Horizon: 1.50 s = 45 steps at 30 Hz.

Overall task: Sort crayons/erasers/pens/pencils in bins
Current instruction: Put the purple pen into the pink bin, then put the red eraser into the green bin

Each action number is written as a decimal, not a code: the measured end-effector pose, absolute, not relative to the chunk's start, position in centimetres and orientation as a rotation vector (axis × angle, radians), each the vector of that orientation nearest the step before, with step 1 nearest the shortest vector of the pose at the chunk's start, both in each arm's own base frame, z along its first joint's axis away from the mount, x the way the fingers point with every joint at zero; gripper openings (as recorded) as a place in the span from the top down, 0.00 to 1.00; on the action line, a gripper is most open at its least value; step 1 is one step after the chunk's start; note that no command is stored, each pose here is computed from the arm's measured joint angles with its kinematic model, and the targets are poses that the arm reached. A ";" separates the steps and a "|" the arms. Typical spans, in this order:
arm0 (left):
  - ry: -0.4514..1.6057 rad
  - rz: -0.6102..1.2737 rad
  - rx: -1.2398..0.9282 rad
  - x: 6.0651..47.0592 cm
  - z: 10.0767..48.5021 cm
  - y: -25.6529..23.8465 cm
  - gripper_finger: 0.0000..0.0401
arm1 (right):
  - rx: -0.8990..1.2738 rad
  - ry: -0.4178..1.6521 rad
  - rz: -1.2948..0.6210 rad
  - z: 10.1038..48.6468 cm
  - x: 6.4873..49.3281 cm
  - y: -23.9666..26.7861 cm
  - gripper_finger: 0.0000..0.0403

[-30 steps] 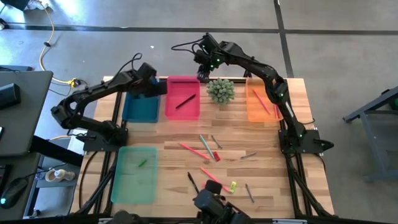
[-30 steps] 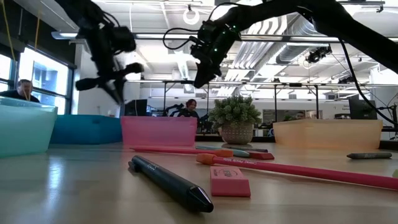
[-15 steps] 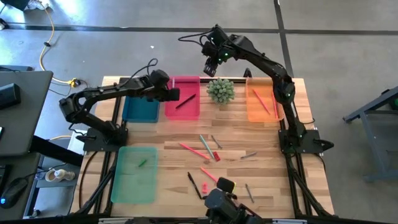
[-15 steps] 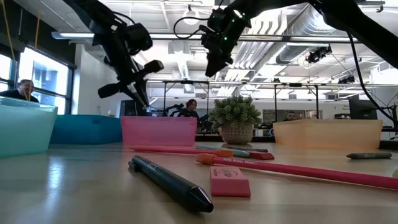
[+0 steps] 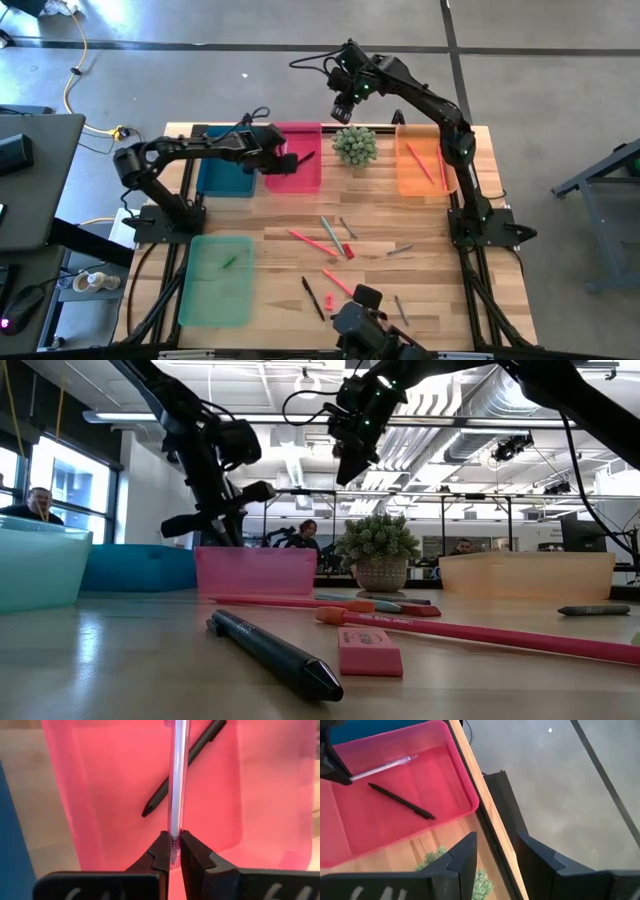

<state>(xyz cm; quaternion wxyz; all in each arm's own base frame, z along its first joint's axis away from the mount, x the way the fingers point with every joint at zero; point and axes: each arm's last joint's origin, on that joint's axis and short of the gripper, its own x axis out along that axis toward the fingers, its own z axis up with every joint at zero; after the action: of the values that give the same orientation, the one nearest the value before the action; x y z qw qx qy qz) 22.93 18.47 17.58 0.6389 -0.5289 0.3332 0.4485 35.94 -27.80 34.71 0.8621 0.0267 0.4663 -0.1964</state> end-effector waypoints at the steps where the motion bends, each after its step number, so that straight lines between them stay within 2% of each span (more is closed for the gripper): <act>1: 0.762 1.028 -1.212 23.0 17.4 18.5 0.97 | 0.053 0.980 -0.410 34.8 35.9 -27.8 0.69; 14: 0.749 1.070 -1.250 22.9 17.0 18.8 0.75 | 0.073 1.029 -0.400 34.6 35.4 -27.4 0.69; 19: 0.747 0.993 -1.225 22.5 17.7 19.2 0.68 | 0.126 1.088 -0.380 34.4 34.9 -26.9 0.69; 23: 0.694 0.946 -1.230 21.9 19.4 19.0 0.67 | 0.198 1.109 -0.293 34.9 34.0 -26.0 0.69; 31: 0.573 0.847 -1.102 19.9 24.7 16.7 0.69 | 0.340 1.073 -0.237 36.3 33.0 -24.9 0.69; 38: 0.653 0.854 -1.001 17.1 27.3 13.0 0.70 | 0.508 1.206 -0.204 34.7 34.0 -22.0 0.69; 45: 0.730 0.880 -0.891 15.4 28.4 10.0 0.70 | 0.496 1.315 -0.112 32.4 37.0 -16.9 0.69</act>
<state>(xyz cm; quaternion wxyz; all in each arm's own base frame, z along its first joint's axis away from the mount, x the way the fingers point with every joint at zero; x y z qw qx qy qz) 15.36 10.00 28.38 0.7485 -0.4075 0.3341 0.4026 36.95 -16.88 32.37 0.7617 0.2279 0.6044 -0.0517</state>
